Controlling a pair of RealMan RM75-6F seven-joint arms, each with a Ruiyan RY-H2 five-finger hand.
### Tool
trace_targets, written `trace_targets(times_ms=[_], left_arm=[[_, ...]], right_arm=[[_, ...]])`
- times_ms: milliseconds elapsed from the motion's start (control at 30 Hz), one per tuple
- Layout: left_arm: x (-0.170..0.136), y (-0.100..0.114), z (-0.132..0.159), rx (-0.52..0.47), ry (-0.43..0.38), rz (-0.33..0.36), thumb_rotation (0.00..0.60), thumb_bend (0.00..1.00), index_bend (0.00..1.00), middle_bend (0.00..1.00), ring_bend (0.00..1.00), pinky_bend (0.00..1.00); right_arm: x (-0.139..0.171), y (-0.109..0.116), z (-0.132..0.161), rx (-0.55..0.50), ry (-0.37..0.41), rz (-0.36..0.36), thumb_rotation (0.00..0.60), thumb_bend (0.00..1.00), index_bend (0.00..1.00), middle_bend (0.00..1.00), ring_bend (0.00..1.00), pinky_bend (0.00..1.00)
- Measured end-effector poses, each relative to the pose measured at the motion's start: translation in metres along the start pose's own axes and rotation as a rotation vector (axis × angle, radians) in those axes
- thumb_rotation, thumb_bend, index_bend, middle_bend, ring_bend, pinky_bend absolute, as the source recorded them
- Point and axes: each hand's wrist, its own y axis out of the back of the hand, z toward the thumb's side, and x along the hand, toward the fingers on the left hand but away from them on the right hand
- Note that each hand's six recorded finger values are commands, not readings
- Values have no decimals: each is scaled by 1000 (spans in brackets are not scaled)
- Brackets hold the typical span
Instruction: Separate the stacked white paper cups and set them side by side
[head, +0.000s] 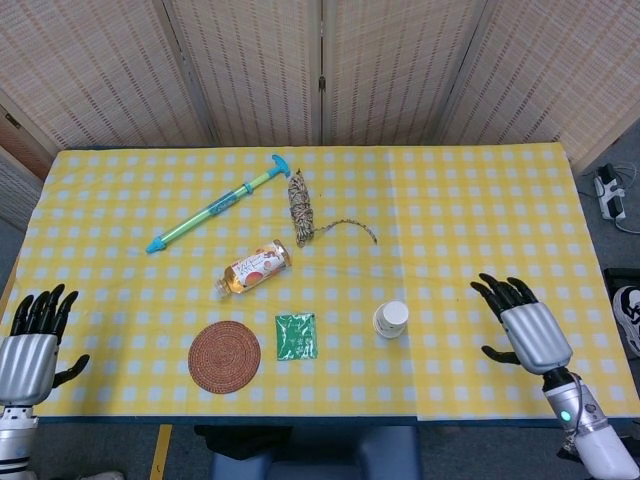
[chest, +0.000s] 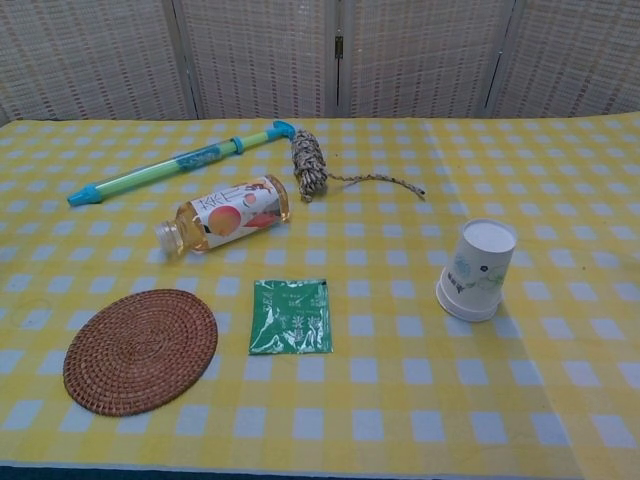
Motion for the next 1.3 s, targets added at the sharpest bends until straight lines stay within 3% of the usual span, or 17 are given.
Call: trace_targets(times_ms=[200,500,900,1300], left_arm=[[-3,0,-4,2,14,-3,600,238,95,57,58,12],[-4,-3,-6,2,17,-14,600,238,94,56,58,12],[-3,-9,-7,4,26,-37,600,238,93,56,59,9],[-4,-11,-11,11,37,-50,600,238,93,56,59,6]], right_arm=[[-33,-7,41,23,123,97,600,244,191,129,181,133],[-66,-19,72,29,176,180,600,298,211,129,182,133],[-90,-30,85,31,176,247,600,351,212,129,182,133],[-104,-37,94,35,175,289,600,400,273,138,193,133]])
